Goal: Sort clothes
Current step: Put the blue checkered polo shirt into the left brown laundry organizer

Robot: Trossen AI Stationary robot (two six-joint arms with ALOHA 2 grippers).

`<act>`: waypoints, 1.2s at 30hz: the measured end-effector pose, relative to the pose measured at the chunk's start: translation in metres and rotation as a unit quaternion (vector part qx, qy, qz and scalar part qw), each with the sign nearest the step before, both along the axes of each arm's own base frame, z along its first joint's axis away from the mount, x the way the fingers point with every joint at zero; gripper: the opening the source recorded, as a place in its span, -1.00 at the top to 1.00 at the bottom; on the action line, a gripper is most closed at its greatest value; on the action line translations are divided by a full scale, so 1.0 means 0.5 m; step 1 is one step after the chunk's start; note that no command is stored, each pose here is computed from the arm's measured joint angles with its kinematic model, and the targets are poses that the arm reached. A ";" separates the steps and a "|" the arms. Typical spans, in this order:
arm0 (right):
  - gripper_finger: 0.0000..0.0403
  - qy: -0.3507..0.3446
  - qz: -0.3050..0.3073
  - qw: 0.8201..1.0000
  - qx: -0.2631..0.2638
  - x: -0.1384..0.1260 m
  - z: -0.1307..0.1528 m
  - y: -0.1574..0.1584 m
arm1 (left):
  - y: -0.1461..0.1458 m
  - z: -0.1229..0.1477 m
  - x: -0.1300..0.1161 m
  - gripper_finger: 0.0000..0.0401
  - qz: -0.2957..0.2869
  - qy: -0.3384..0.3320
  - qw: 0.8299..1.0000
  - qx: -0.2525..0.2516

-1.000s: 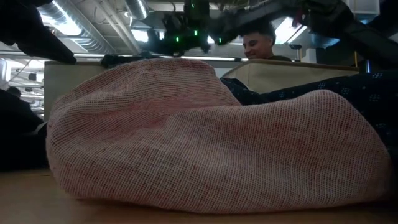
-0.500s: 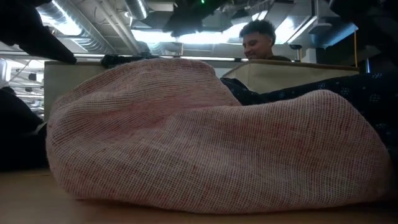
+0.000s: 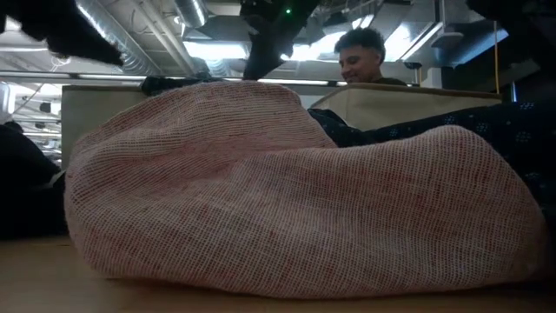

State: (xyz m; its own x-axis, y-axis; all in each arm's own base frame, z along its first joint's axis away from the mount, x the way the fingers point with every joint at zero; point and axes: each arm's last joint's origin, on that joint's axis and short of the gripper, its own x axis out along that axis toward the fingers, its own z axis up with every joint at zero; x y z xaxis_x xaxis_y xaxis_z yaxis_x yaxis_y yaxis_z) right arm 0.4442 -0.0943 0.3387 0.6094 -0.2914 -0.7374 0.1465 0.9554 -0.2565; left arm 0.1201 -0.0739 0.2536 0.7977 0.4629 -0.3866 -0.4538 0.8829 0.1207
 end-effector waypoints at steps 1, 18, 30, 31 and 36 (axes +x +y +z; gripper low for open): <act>-0.09 0.010 0.004 1.000 0.002 0.001 -0.016 0.013 | 0.007 0.017 0.004 0.14 0.004 0.000 1.000 0.009; 0.11 -0.138 0.013 0.990 -0.008 -0.152 -0.029 0.165 | 0.227 0.152 0.083 0.14 0.073 0.026 0.993 0.088; 0.12 -0.128 0.051 0.990 0.006 -0.164 -0.041 0.232 | 0.453 0.065 0.103 0.14 0.127 0.092 0.987 -0.031; 0.12 -0.128 0.052 0.990 0.006 -0.164 -0.041 0.234 | 0.464 0.055 0.104 0.14 0.137 0.095 0.985 -0.045; 0.12 -0.120 0.054 0.991 0.009 -0.166 -0.044 0.240 | 0.496 0.006 0.105 0.14 0.181 0.117 0.973 -0.085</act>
